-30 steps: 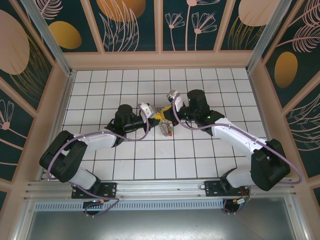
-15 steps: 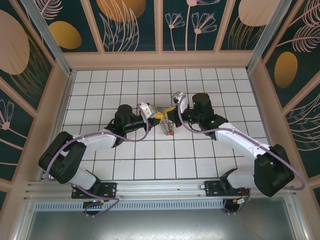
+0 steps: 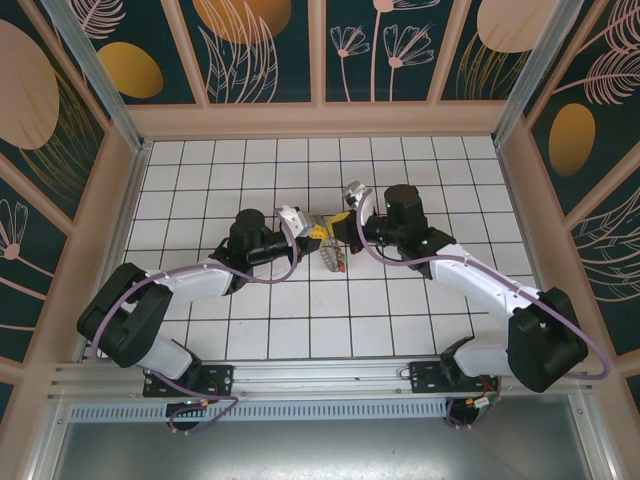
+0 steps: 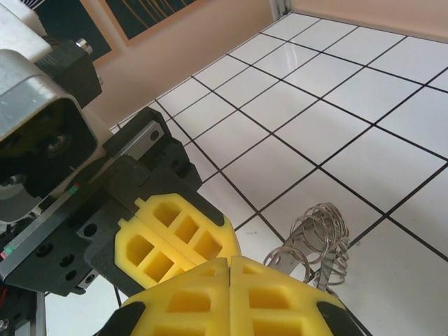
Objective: Put the keys on the keyring
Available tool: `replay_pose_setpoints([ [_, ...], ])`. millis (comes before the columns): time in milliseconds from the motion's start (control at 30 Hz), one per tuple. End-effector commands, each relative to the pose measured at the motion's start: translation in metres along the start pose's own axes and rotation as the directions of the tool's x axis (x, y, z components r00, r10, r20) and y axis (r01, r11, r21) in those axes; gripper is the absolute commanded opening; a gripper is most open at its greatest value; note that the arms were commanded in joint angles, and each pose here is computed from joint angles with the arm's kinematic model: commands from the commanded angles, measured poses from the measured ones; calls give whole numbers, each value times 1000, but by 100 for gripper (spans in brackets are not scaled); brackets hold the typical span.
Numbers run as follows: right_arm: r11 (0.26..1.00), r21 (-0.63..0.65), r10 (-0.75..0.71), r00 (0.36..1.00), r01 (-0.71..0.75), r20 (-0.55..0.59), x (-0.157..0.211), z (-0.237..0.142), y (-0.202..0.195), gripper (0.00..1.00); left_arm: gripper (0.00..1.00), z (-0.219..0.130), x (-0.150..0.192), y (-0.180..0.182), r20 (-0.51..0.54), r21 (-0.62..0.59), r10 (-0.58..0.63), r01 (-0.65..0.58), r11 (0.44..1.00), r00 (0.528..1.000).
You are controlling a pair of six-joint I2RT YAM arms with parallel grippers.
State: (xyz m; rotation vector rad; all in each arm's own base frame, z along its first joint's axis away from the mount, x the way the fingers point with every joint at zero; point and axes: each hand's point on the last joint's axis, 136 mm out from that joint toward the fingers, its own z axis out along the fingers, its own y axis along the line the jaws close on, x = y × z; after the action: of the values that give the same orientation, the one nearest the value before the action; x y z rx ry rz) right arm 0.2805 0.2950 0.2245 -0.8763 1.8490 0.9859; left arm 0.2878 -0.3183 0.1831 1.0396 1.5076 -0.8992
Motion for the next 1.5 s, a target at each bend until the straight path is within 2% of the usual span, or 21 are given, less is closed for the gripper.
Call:
replay_pose_setpoints([
  [0, 998, -11, -67, 998, 67, 1, -16, 2, 5, 0, 0, 1, -16, -1, 37, 15, 31, -31, 999, 999],
  [367, 994, -16, -110, 991, 109, -78, -10, 17, 8, 0, 0, 3, -18, 0, 40, 13, 23, -24, 1000, 999],
  [667, 992, 19, -126, 991, 127, -46, -21, 13, 8, 0, 0, 3, -20, 3, 50, -5, 31, -31, 1000, 998],
  [900, 986, 71, -144, 984, 151, -106, -14, 17, 6, 0, 0, 1, -18, 2, 48, -8, 39, -38, 999, 998],
  [1000, 985, 81, -145, 985, 153, -95, -17, 16, 6, 0, 0, 0, -18, 2, 48, -13, 29, -28, 1000, 998],
  [1233, 979, 141, -136, 989, 144, -65, -23, 12, -3, 0, 19, -5, -18, 4, 62, -41, 20, -18, 999, 998],
  [1467, 981, 152, -112, 992, 119, -52, -21, 13, -6, 0, 25, -13, -17, 2, 76, -62, 16, -12, 998, 997],
])
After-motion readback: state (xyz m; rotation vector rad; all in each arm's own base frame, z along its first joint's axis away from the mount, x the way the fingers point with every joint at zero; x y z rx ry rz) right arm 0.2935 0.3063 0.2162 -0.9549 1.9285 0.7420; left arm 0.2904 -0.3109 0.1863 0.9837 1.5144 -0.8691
